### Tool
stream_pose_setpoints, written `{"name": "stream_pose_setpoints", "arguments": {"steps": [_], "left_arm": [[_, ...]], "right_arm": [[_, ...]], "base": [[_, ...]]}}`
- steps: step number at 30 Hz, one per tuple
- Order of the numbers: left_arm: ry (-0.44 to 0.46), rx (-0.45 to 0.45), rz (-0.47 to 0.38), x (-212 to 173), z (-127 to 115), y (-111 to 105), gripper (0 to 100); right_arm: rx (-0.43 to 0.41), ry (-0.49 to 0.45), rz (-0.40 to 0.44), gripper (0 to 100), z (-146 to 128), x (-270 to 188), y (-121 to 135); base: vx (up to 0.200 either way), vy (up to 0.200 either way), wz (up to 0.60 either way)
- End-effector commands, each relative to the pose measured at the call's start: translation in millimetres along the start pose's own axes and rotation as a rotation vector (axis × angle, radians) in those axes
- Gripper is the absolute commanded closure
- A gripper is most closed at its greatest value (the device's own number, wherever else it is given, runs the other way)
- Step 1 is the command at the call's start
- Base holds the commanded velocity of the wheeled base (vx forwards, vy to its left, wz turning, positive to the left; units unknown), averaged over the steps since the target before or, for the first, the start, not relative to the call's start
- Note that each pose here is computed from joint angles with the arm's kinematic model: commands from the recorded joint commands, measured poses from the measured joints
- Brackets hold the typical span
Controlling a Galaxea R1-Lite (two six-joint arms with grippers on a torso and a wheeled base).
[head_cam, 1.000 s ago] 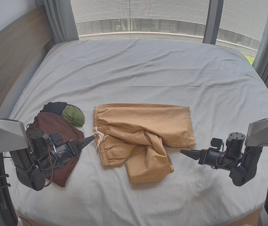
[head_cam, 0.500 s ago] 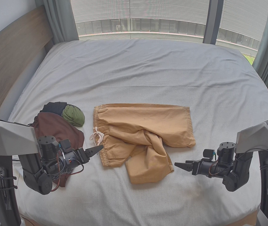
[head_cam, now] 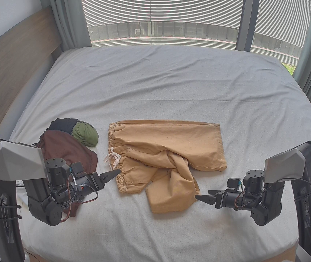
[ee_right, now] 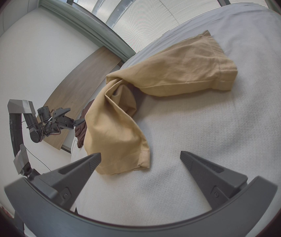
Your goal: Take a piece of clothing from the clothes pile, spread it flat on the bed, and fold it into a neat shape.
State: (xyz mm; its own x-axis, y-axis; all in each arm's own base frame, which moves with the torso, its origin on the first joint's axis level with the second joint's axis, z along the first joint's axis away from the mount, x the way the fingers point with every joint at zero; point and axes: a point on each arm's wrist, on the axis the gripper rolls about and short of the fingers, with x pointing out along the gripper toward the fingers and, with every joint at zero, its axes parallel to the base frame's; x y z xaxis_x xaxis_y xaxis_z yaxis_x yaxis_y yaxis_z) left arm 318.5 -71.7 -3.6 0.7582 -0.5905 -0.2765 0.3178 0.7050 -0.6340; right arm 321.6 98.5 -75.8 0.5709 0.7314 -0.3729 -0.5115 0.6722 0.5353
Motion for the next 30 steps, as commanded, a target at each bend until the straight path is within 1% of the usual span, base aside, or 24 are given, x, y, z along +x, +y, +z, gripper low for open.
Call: {"name": "stream_pose_setpoints", "arguments": {"steps": [1,15,16,30], "left_arm": [[0.001,0.001,0.000,0,0,0,0],[-0.002,0.003,-0.003,0,1,0,0],[-0.002,0.003,-0.003,0,1,0,0],[0.012,-0.001,-0.002,1,-3,0,0]], "right_arm": [[0.009,0.032,0.006,0,-11,7,-1],[-0.012,0.025,0.035,0,-10,18,3],[-0.011,0.026,0.034,100,-11,19,2],[-0.015,0.012,0.034,100,-7,19,1]], "base": [[0.000,0.000,0.00],[0.000,0.000,0.00],[0.000,0.000,0.00],[0.000,0.000,0.00]]}}
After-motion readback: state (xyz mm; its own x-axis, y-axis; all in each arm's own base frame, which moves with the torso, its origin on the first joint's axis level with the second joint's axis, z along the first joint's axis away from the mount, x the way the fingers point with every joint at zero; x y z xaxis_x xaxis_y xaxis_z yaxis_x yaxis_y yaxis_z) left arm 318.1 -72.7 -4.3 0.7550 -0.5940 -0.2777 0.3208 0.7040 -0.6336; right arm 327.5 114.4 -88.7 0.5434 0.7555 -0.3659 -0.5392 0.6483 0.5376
